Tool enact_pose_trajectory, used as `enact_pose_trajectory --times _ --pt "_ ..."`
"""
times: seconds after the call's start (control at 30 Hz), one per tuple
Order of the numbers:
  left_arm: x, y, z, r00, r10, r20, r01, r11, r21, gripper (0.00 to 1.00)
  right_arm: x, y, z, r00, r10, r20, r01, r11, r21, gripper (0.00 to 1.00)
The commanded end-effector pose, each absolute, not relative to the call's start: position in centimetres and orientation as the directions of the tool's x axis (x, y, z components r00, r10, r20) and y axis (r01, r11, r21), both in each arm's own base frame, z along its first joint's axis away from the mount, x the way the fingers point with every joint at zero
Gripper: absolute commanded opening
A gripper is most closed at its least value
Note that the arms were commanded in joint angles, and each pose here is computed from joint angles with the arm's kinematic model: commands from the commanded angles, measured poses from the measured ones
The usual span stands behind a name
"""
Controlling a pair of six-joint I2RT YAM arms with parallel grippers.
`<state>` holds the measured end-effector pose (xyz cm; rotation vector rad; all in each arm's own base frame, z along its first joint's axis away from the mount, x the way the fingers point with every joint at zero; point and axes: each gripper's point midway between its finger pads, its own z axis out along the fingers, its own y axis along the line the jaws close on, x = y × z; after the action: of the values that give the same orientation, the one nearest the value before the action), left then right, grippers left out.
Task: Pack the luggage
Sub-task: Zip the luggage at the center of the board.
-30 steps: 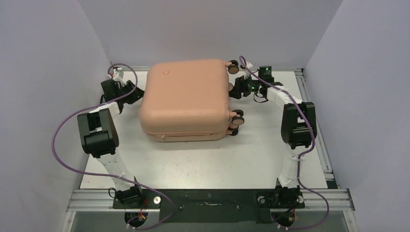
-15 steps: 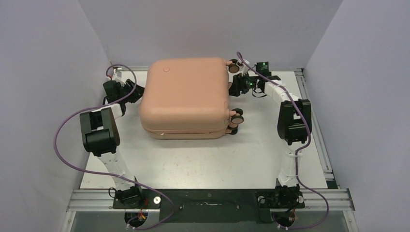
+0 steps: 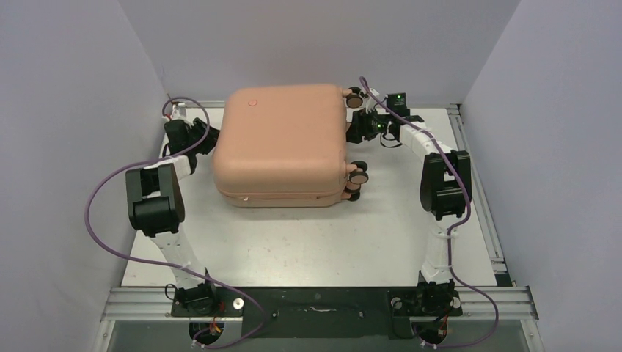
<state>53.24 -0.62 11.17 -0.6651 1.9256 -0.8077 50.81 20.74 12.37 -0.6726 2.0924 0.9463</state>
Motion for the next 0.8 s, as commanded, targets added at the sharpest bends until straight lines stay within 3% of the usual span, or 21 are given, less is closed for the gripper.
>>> enact_pose_trajectory --times 0.0,0.33,0.77 --pt "43.4 -21.1 32.6 -0.582 -0.385 -0.717 0.652 0.306 -0.694 0.42 44.3 34.2 20.8 -0.397 -0.145 -0.906 -0.905 0.227 0.36 0.59" --pt "40.8 -25.4 34.9 -0.57 -0.28 -0.773 0.713 0.299 -0.634 0.42 38.5 34.2 18.3 -0.366 -0.305 -0.879 -0.928 0.194 0.319 0.59" --pt "40.5 -26.8 34.4 -0.575 -0.207 -0.791 0.726 0.316 -0.611 0.41 35.8 36.3 21.8 -0.273 -0.318 -0.908 -0.959 0.169 0.23 0.59"
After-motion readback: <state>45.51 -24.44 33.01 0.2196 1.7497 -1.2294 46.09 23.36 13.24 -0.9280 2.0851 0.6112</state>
